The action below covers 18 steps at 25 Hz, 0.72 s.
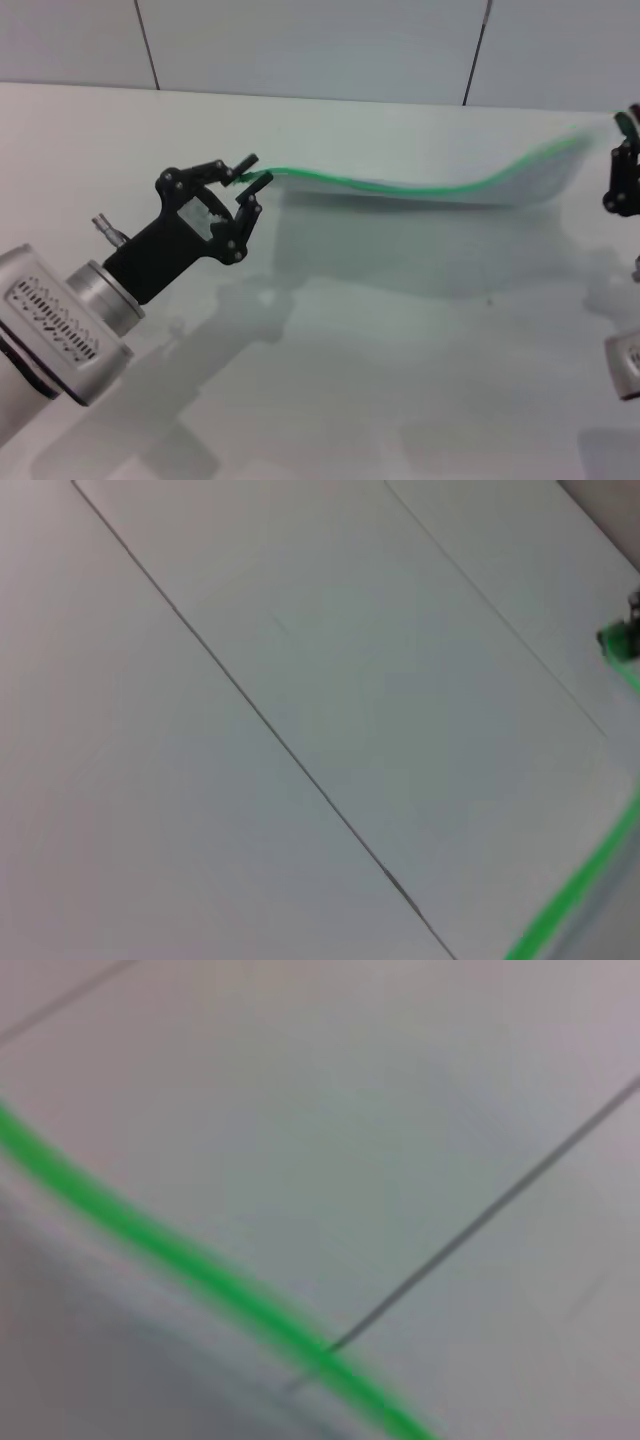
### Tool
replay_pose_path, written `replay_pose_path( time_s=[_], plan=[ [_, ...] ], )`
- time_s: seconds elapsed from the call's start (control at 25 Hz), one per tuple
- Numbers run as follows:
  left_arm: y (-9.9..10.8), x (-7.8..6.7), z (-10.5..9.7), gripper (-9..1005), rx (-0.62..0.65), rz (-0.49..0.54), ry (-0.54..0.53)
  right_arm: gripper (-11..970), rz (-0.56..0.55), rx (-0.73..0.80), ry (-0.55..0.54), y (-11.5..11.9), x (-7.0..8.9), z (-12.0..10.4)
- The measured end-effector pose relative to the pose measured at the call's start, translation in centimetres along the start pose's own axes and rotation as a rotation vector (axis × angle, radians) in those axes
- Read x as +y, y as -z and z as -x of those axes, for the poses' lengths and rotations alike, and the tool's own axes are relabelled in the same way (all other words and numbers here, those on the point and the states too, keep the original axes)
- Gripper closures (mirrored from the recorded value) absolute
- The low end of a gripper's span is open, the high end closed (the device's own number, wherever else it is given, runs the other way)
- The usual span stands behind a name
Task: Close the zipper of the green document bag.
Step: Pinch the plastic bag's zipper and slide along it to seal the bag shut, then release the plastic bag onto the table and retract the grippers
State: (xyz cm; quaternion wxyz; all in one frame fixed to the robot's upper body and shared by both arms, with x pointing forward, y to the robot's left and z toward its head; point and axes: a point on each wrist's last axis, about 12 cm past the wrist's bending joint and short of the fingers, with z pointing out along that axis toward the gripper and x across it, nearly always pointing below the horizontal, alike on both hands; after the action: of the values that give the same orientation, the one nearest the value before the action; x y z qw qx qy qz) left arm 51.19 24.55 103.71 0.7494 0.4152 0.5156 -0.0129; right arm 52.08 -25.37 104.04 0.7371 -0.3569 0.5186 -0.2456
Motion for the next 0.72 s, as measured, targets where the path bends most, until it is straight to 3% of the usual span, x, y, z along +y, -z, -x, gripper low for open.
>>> replay_pose_path(
  time_s=[0.28,0.44,0.64,0.72],
  plan=[
    [0.2,0.5,0.5,722,-0.043,0.043,0.068,840,-0.118,0.031,-0.046,-0.1,-1.2,-0.1],
    [0.3,1.2,0.6,627,-0.060,0.098,0.161,799,-0.203,0.017,-0.141,0.2,-1.8,0.4],
    [0.9,2.5,0.4,475,-0.078,0.199,0.316,578,-0.252,-0.069,-0.391,0.9,-2.3,1.1],
    [1.2,3.0,0.3,396,-0.085,0.237,0.357,430,-0.246,-0.106,-0.526,1.2,-2.3,1.3]
  ],
)
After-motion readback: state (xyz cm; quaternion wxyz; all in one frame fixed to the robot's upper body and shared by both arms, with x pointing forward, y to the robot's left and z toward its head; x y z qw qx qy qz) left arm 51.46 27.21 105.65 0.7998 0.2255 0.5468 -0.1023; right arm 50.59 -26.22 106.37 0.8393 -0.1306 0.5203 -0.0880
